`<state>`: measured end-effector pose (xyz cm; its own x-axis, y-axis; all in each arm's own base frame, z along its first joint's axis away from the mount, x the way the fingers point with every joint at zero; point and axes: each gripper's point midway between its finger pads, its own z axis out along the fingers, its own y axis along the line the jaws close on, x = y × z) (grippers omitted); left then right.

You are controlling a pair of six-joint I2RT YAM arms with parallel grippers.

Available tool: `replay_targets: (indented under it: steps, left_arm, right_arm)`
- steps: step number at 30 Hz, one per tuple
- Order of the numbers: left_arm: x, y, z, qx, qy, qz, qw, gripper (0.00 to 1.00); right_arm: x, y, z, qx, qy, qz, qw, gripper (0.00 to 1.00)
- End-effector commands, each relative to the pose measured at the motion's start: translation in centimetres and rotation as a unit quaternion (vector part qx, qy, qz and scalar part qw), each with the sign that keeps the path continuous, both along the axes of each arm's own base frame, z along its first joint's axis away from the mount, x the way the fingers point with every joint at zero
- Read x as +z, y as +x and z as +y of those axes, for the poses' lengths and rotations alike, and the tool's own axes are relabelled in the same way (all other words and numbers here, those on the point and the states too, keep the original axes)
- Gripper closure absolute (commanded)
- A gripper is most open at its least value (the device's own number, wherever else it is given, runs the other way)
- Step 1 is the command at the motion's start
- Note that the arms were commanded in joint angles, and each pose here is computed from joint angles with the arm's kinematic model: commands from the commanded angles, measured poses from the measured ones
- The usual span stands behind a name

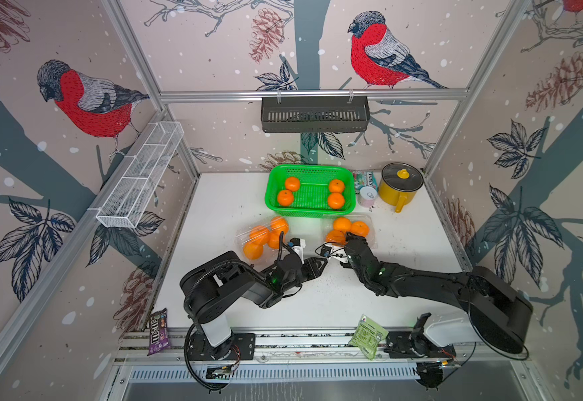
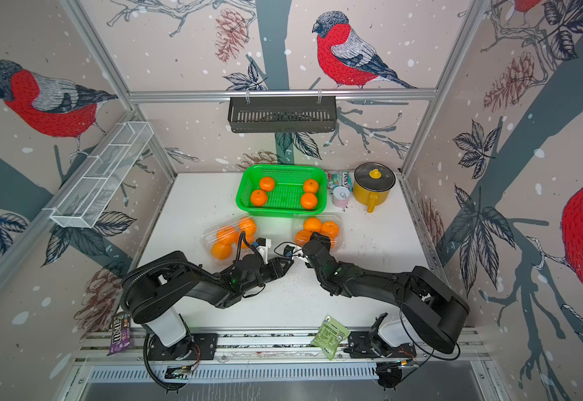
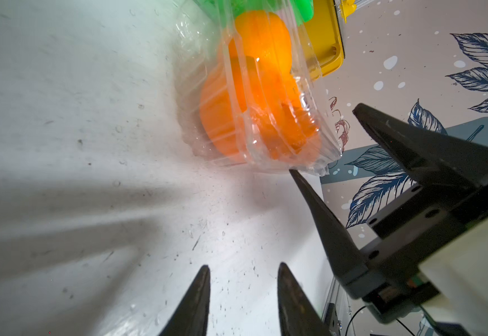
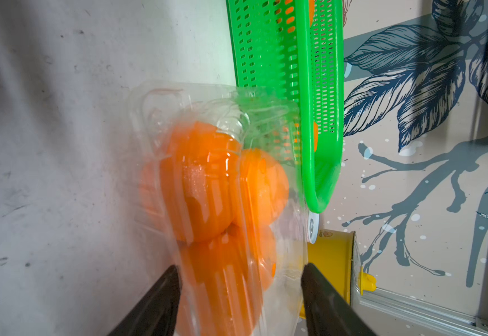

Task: Take oranges out of containers
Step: Open the packing box at the center of the board.

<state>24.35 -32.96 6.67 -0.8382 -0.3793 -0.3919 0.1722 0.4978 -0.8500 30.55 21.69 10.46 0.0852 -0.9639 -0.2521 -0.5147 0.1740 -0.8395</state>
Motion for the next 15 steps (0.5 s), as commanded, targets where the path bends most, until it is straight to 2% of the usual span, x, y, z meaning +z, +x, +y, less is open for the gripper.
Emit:
replay_targets:
  steps: [1,4,11,12,15]
  left_arm:
    - [0.8,0.0,-0.1,0.003,-0.019,-0.011,1.000,0.53]
    - [1.5,0.1,-0.1,0.008,-0.040,-0.016,0.999,0.48]
    - [1.1,0.7,-1.0,0.010,-0.037,0.004,0.999,0.48]
    - [1.2,0.7,-1.1,0.011,-0.039,0.006,0.999,0.48]
    - [1.0,0.9,-1.1,0.017,-0.045,0.016,0.999,0.48]
  right_arm:
    - [0.5,0.5,0.6,0.009,0.011,0.000,1.000,0.39]
    - [0.2,0.8,0.5,0.010,0.008,0.006,1.000,0.43]
    - [-1.1,1.3,0.0,0.007,-0.008,0.020,1.000,0.55]
    - [-1.3,1.3,0.0,0.006,-0.010,0.022,1.000,0.57]
    - [-1.5,1.5,0.1,0.007,-0.011,0.022,1.000,0.74]
